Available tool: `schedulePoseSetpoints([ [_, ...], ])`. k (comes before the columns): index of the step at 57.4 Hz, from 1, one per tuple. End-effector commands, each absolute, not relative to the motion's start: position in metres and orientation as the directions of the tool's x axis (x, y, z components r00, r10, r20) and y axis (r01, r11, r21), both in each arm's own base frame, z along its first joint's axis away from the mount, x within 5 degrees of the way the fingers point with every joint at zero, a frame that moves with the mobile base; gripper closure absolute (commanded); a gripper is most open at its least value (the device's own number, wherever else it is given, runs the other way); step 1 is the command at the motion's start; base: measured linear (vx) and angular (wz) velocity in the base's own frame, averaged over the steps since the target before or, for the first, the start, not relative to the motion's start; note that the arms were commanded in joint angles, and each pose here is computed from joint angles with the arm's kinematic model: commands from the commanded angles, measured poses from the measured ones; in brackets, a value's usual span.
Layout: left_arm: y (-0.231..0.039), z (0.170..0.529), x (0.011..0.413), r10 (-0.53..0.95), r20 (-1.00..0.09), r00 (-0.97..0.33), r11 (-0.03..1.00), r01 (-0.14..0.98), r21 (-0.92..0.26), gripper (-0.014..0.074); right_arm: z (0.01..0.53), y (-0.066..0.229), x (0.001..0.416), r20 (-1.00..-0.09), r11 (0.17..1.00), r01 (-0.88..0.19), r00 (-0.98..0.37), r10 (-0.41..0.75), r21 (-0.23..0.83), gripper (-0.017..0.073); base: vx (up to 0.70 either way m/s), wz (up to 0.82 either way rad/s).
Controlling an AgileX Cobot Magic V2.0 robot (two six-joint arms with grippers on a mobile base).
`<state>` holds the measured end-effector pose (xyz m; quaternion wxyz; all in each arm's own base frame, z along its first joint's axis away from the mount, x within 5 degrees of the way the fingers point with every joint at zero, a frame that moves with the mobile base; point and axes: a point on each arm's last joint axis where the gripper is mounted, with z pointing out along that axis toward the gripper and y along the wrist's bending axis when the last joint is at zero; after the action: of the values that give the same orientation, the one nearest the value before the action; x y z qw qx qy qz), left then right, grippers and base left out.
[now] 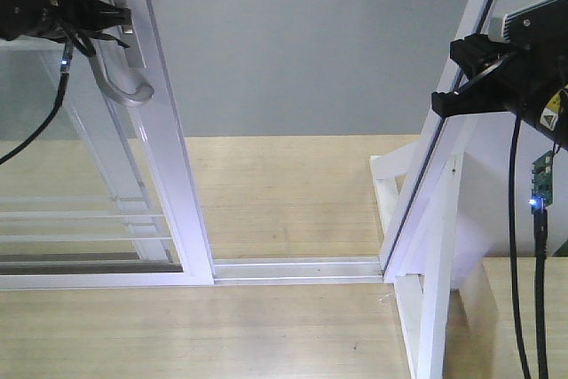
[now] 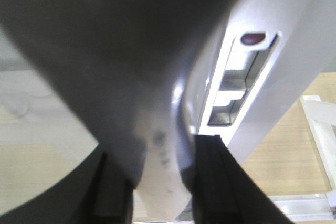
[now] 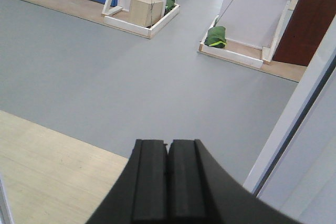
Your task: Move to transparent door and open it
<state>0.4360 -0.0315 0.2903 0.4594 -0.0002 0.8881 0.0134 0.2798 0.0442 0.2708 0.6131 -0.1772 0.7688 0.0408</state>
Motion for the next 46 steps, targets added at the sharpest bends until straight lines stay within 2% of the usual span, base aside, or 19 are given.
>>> schedulePoseSetpoints([
  [1,-0.018,0.388,0.416,0.059,-0.972,-0.227,0.998,0.003,0.06,0.0596,0.292,0.045,0.28,-0.978,0.931,-0.326,-0.073,-0.196,-0.162,0.0565,0.0,0.0],
  [24,0.013,0.418,0.386,0.078,-0.976,-0.203,0.991,-0.087,0.098,0.0596,0.281,0.046,0.287,-0.977,0.932,-0.334,-0.106,-0.185,-0.14,0.0565,0.0,0.0],
  [29,0.011,0.421,0.372,0.083,-0.983,-0.166,0.993,-0.072,0.096,0.0596,0.282,0.047,0.287,-0.978,0.931,-0.336,-0.102,-0.184,-0.14,0.0565,0.0,0.0],
  [46,0.002,0.393,0.303,0.092,-0.992,-0.081,0.996,0.009,0.092,0.0596,0.292,0.045,0.28,-0.984,0.94,-0.321,-0.095,-0.152,-0.114,0.0565,0.0,0.0],
])
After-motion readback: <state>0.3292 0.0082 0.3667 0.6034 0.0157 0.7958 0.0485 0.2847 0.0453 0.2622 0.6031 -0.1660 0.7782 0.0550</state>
